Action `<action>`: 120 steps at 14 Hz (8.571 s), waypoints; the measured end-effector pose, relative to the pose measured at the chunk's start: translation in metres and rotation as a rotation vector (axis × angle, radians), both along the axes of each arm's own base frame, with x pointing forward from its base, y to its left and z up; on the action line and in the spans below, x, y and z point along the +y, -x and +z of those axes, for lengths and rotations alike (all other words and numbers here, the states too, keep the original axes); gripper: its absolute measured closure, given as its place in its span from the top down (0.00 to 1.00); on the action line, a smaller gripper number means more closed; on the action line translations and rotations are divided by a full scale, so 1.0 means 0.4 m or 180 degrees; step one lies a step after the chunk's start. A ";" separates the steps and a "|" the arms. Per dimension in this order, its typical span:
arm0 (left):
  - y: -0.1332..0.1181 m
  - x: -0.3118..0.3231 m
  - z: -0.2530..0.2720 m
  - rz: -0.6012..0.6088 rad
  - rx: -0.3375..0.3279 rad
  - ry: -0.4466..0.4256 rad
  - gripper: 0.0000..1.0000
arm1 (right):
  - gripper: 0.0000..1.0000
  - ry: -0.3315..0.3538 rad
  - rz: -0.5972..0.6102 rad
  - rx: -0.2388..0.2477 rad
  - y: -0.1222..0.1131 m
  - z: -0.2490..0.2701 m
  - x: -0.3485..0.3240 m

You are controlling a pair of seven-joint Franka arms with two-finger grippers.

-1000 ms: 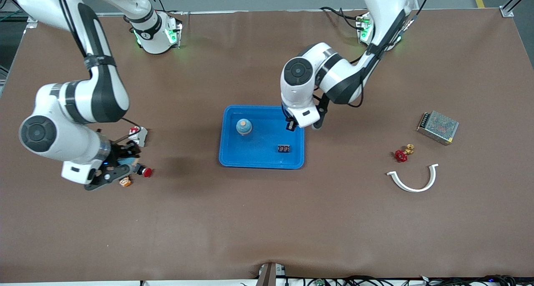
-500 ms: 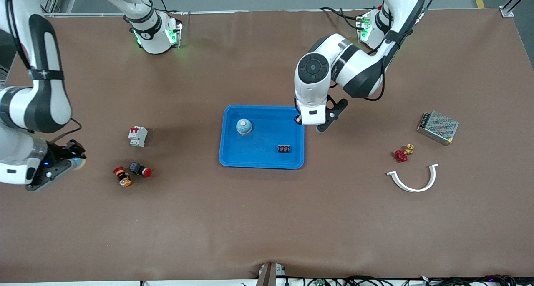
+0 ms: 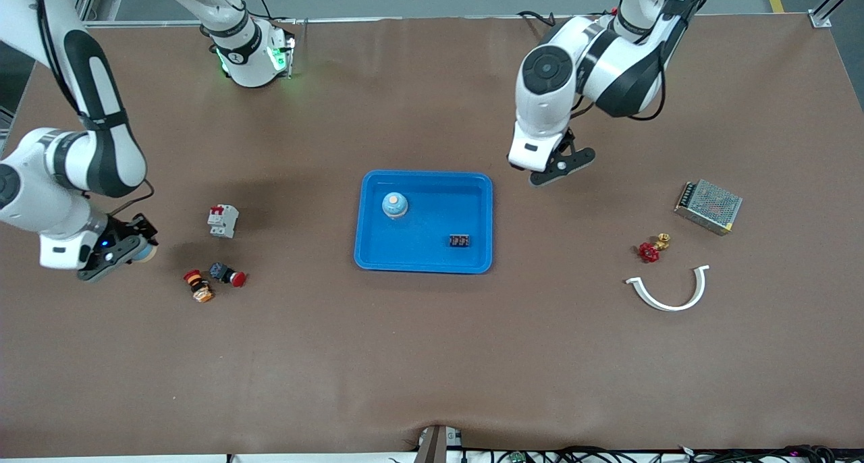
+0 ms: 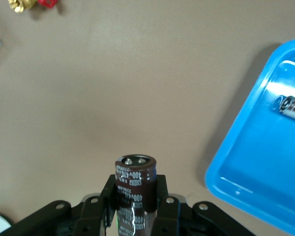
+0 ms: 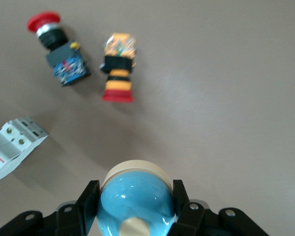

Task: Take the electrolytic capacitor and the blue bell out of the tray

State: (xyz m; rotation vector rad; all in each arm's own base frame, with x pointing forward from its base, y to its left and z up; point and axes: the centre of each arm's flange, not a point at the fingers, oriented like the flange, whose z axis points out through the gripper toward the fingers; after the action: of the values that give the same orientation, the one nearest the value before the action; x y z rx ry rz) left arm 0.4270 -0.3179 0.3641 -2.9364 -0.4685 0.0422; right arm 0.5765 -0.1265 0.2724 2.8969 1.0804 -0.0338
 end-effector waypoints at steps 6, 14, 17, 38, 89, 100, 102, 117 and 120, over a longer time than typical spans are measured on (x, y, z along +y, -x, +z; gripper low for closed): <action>0.034 0.159 -0.072 -0.0763 0.0120 0.0007 0.35 | 0.65 -0.0013 -0.0028 -0.0081 0.099 -0.102 0.011; 0.029 0.254 -0.157 -0.1126 -0.0050 0.0202 0.35 | 0.65 -0.0008 -0.0025 -0.0105 0.116 -0.130 0.014; 0.051 0.267 -0.193 -0.1228 -0.0140 0.0272 0.35 | 0.65 -0.0010 -0.0024 -0.0082 0.121 -0.144 0.015; 0.063 0.337 -0.362 -0.1564 -0.0169 0.0542 0.35 | 0.89 0.0019 0.0004 -0.0137 0.114 -0.224 0.017; 0.018 0.307 -0.472 -0.1547 -0.0135 0.0659 0.35 | 1.00 -0.0062 -0.2357 0.0073 0.284 -0.173 1.403; -0.048 0.308 -0.388 -0.1026 0.0093 0.0357 1.00 | 0.95 -0.0126 -0.2390 -0.0006 0.296 -0.236 1.366; -0.083 0.284 -0.330 -0.0832 0.0084 0.0265 1.00 | 0.89 -0.0129 -0.2399 -0.0009 0.293 -0.235 1.363; -0.212 0.013 -0.168 0.2033 -0.0556 0.0707 1.00 | 0.68 0.0065 -0.1858 0.0394 0.107 0.063 1.124; -0.240 -0.027 -0.165 0.2448 -0.0554 0.0797 1.00 | 0.68 0.0000 -0.1510 0.0463 0.044 0.147 0.956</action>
State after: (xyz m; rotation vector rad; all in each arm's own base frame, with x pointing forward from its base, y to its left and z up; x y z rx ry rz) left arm 0.5229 -0.3286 0.2982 -2.7922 -1.6903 -0.0649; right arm 0.5590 0.2559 0.3313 3.1147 0.3794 -0.2639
